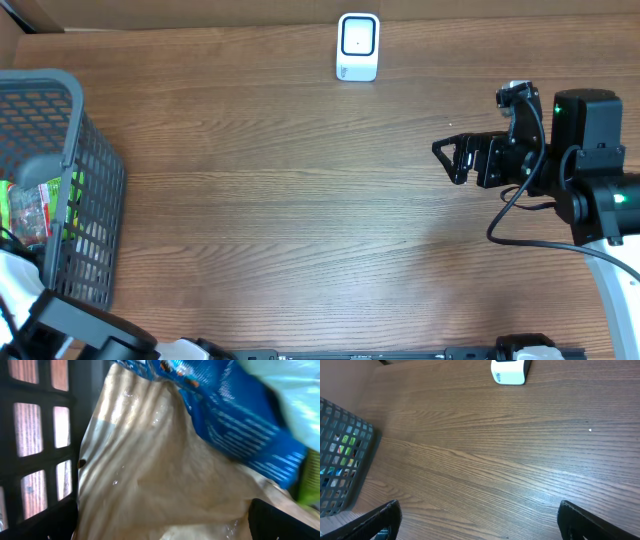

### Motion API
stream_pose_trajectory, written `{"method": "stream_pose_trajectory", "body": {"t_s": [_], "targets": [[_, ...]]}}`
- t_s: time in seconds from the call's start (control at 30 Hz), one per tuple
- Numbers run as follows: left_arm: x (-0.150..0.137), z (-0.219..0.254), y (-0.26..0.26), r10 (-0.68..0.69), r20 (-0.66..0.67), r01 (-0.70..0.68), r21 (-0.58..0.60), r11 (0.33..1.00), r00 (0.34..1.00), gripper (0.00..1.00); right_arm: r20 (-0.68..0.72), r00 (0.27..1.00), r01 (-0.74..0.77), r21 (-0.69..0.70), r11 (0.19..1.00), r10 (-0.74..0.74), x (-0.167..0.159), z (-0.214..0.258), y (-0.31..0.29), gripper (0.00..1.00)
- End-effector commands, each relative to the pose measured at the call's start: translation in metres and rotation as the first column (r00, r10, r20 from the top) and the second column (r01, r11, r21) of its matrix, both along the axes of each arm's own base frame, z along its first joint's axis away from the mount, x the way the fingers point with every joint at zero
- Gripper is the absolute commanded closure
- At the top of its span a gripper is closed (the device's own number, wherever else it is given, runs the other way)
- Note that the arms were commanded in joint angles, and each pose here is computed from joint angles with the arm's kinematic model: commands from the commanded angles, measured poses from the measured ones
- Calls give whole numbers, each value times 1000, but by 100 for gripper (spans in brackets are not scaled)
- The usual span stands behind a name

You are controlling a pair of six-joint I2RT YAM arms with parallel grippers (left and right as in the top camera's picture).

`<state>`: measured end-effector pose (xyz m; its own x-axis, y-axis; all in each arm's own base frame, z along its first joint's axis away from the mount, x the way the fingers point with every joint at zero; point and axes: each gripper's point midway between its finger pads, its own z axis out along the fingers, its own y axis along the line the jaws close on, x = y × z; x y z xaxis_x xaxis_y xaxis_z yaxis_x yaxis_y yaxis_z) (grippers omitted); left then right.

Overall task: Scan the item barcode
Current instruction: 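Grasp the translucent beige bag in the basket with the left gripper, then carry the beige bag out and drop it on the table center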

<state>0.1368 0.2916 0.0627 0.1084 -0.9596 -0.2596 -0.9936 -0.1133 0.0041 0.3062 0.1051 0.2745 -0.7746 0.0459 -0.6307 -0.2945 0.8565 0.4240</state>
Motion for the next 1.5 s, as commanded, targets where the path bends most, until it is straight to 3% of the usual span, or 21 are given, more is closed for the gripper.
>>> {"method": "stream_pose_trajectory", "body": {"t_s": [0.0,0.07,0.1,0.13,0.17,0.33,0.53,0.83,0.93,0.97,1.0,1.03,1.13,1.23,1.4,1.47], "targets": [[-16,-34,-13,28,-79,-36,-95,995,996,3,26,1000,-11,4,1000,11,1,10,2,0],[-14,-51,-18,20,-81,-33,-151,988,996,14,26,1000,-11,4,1000,11,1,10,2,0],[-12,-58,-22,12,-77,-26,-179,984,997,28,26,1000,-11,4,1000,11,1,10,2,0],[-10,-65,-25,5,-72,-20,-209,978,997,69,26,1000,-11,4,1000,11,1,10,2,0],[-9,-67,-28,4,-63,-18,-226,974,998,94,26,1000,-11,4,1000,11,0,9,2,0],[5,-56,-30,-15,14,18,-249,968,1000,96,26,1000,-11,4,1000,11,1,10,2,0],[36,22,-12,-80,156,109,-186,977,985,96,26,1000,-11,4,1000,11,1,10,2,0],[58,224,-8,-259,311,203,201,958,915,96,27,1000,-11,4,1000,11,1,10,2,0],[76,269,-30,-378,383,267,312,912,843,96,26,1000,-11,4,1000,11,1,10,2,0],[94,296,-52,-514,430,360,392,847,742,96,26,1000,-11,4,1000,11,1,10,2,0],[103,306,-64,-577,447,403,427,809,684,96,26,1000,-11,4,1000,11,1,10,2,0],[118,327,-92,-708,453,494,511,704,541,96,27,1000,-11,4,1000,11,1,10,2,0],[134,356,-150,-883,378,610,641,466,278,96,26,1000,-11,4,1000,11,1,10,2,0],[144,344,-208,-962,263,738,636,226,68,96,27,1000,-11,4,1000,11,1,10,2,0],[163,259,-279,-960,265,923,385,17,-94,96,34,999,-11,5,1000,11,2,11,3,0],[175,214,-302,-955,277,962,270,-31,-109,96,33,999,-11,5,1000,11,2,11,3,0]]}}
